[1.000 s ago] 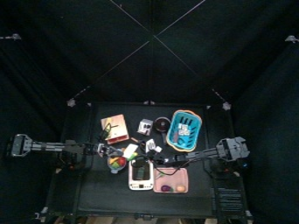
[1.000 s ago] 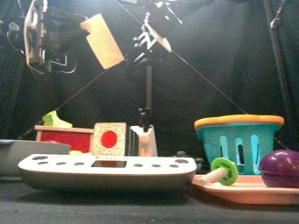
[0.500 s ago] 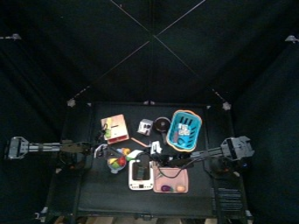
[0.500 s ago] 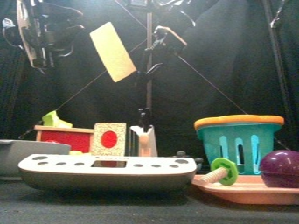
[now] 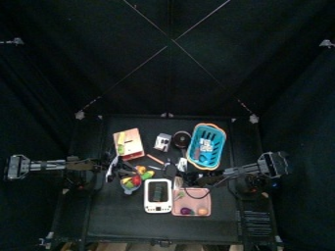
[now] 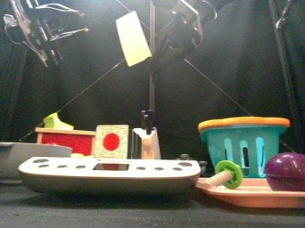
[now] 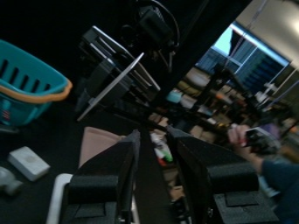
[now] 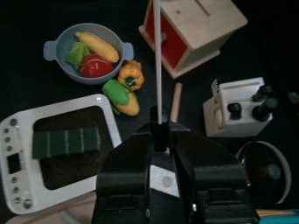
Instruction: Reorient grip
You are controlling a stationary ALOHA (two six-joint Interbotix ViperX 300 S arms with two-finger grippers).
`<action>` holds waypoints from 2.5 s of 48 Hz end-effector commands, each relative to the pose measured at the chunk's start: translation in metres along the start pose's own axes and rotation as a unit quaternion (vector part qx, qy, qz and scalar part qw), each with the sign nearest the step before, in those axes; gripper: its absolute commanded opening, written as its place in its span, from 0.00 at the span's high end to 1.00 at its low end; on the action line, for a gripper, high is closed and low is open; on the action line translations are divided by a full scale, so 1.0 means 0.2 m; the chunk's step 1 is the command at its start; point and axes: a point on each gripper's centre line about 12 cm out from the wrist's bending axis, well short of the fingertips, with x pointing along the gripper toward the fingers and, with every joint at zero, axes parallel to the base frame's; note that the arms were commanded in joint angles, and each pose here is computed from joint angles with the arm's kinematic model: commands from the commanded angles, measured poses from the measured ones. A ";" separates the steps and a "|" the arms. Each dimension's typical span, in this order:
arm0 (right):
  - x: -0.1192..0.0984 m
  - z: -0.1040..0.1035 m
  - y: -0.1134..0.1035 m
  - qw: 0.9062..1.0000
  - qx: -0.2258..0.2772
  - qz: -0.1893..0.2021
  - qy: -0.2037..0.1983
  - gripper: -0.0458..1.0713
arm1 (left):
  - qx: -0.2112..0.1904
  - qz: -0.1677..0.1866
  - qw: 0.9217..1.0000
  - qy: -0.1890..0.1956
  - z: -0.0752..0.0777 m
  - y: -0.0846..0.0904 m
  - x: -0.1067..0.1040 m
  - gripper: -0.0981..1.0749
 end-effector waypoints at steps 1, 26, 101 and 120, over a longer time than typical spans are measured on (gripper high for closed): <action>-0.09 0.09 0.00 0.998 0.049 0.023 -0.019 0.52 | 0.046 0.006 0.999 -0.005 0.04 -0.01 0.02 0.30; -0.09 0.05 0.11 0.972 0.192 0.117 0.074 0.53 | 0.159 0.048 0.986 0.021 0.08 0.02 0.06 0.30; 0.10 0.18 0.09 0.936 0.141 0.224 0.231 0.53 | 0.162 0.013 0.981 0.102 -0.08 -0.01 0.23 0.31; 0.11 0.16 0.09 0.936 0.140 0.221 0.235 0.53 | 0.162 0.008 0.981 0.106 -0.10 -0.01 0.22 0.64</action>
